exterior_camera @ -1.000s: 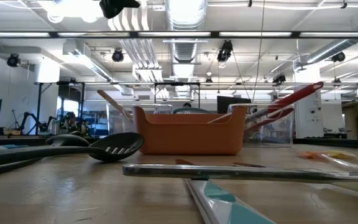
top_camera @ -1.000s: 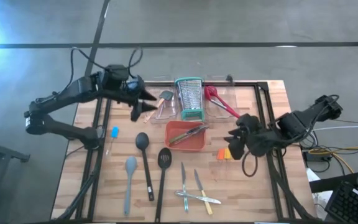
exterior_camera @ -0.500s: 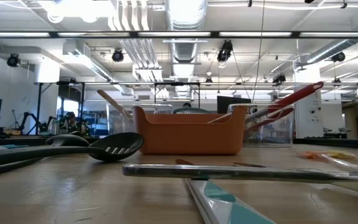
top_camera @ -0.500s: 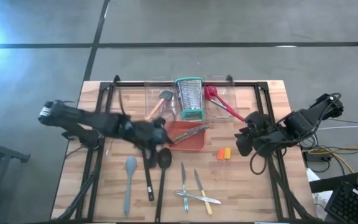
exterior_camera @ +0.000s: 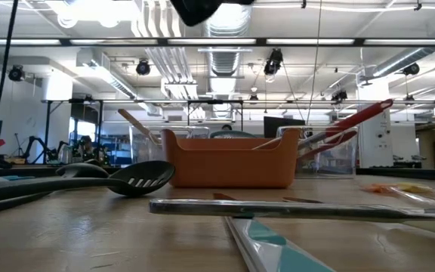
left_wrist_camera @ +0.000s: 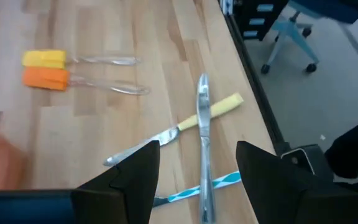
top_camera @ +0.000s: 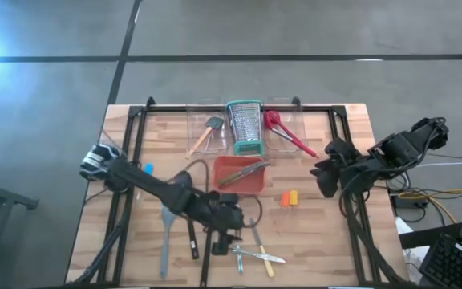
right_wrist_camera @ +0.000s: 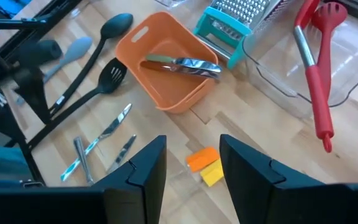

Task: Pick & Place Kitchen Items
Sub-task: Put the silver knife into the orange bin

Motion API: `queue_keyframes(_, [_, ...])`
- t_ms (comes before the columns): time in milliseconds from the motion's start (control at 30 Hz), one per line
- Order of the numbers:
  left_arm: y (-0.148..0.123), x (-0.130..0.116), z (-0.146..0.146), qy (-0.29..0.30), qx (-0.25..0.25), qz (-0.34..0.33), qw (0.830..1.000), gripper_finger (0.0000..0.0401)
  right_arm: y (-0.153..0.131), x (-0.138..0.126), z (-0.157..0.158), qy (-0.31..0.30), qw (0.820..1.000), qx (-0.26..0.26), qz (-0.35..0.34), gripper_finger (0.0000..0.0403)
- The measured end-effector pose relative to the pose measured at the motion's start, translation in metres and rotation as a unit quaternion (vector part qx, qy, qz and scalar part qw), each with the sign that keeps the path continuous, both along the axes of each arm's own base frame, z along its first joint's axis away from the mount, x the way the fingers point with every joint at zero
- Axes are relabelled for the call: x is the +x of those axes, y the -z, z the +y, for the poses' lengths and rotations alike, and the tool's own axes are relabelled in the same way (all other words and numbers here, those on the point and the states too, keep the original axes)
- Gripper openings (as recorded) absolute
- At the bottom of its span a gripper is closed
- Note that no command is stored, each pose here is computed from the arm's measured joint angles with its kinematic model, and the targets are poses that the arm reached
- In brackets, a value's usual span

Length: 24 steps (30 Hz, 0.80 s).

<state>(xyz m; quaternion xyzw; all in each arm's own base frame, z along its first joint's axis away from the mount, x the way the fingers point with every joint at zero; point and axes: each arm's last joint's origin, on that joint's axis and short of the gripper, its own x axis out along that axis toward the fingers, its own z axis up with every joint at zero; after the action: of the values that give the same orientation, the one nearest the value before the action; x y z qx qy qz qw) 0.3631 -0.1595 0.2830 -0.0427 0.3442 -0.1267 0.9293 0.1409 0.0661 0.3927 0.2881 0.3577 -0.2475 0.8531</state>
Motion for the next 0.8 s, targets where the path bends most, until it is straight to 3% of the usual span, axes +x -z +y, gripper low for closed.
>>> queue_keyframes(333, [0.033, 0.015, -0.036, 0.013, 0.028, 0.019, 0.999, 0.0218, -0.003, -0.005, -0.005, 0.009, 1.0, -0.024, -0.016, 0.0139])
queue_keyframes(800, [0.091, 0.035, -0.055, 0.031, 0.06, 0.022, 0.997, 0.0218, -0.003, -0.005, -0.006, 0.012, 0.999, -0.036, -0.018, 0.0136])
